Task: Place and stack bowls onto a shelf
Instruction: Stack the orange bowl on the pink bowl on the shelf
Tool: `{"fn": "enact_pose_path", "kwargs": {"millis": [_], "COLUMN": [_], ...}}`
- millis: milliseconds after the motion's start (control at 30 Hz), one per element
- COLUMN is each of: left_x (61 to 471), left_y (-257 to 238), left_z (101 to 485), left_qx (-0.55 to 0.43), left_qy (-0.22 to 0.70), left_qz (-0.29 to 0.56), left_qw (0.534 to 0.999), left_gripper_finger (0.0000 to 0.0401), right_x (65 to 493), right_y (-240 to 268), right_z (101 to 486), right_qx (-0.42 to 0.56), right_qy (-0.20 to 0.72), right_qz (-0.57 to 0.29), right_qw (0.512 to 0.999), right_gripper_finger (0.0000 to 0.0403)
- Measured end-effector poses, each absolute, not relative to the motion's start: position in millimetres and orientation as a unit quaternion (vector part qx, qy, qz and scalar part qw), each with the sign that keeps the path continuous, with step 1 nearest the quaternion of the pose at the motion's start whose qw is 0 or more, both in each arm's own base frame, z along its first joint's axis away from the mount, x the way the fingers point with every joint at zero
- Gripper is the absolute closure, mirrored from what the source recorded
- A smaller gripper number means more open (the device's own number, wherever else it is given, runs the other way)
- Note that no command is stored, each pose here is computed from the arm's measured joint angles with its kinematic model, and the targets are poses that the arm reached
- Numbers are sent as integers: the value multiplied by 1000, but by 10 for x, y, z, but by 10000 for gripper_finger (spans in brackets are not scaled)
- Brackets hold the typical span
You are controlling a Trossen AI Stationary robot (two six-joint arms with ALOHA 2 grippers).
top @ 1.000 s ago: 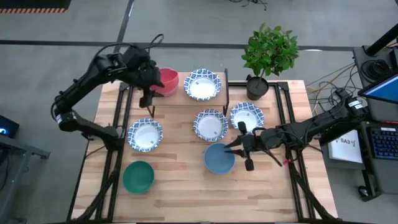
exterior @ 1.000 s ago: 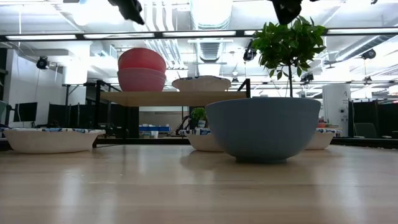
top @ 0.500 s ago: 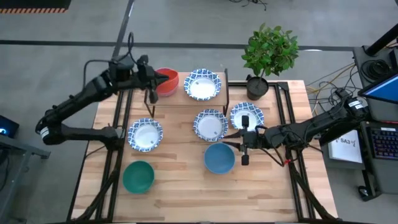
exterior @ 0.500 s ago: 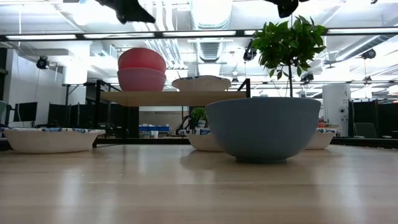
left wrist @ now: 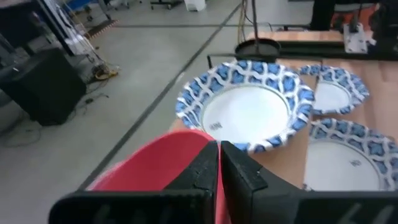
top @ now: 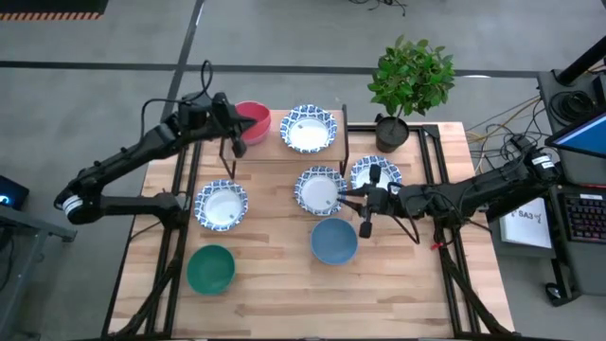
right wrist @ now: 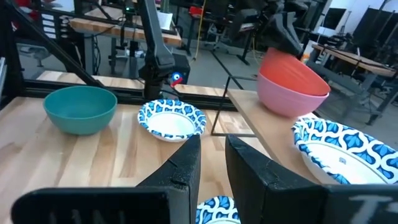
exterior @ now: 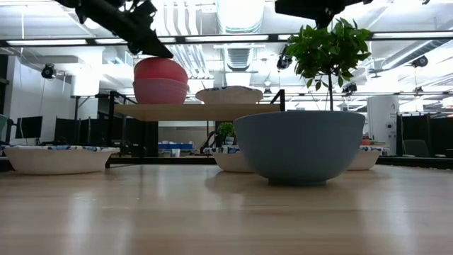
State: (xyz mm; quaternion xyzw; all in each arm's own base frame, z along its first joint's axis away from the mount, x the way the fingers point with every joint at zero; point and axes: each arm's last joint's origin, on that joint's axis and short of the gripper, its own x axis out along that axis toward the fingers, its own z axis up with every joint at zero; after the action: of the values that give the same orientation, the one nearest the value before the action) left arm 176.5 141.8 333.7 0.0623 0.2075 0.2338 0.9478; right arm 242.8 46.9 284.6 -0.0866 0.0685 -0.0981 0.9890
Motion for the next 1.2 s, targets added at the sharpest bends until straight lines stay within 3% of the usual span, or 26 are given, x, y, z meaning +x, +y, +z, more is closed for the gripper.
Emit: {"fn": "enact_pose_path", "kwargs": {"millis": [533,733,967,1200], "left_x": [1754,1674,1397,1362], "left_y": [1407,1338,1199,1200], "left_z": [3161,3306,3479,3273], "left_qx": [-6,3,69,45], "left_qy": [230,211,221,262], "left_qz": [237,236,318,340], "left_qw": [944,948,919,902], "left_gripper_finger": [401,401,401,401], "right_x": [2427,2425,2425,2425], "right_y": [469,468,468,468], "right_z": [2846,2830,2829,2829], "right_qx": [-79,-76,-82,-86], "right_qy": [69,76,77,77], "right_qz": [-98,-98,-98,-98], "right_qw": [990,989,989,988], "right_gripper_finger": [337,337,337,337]}}
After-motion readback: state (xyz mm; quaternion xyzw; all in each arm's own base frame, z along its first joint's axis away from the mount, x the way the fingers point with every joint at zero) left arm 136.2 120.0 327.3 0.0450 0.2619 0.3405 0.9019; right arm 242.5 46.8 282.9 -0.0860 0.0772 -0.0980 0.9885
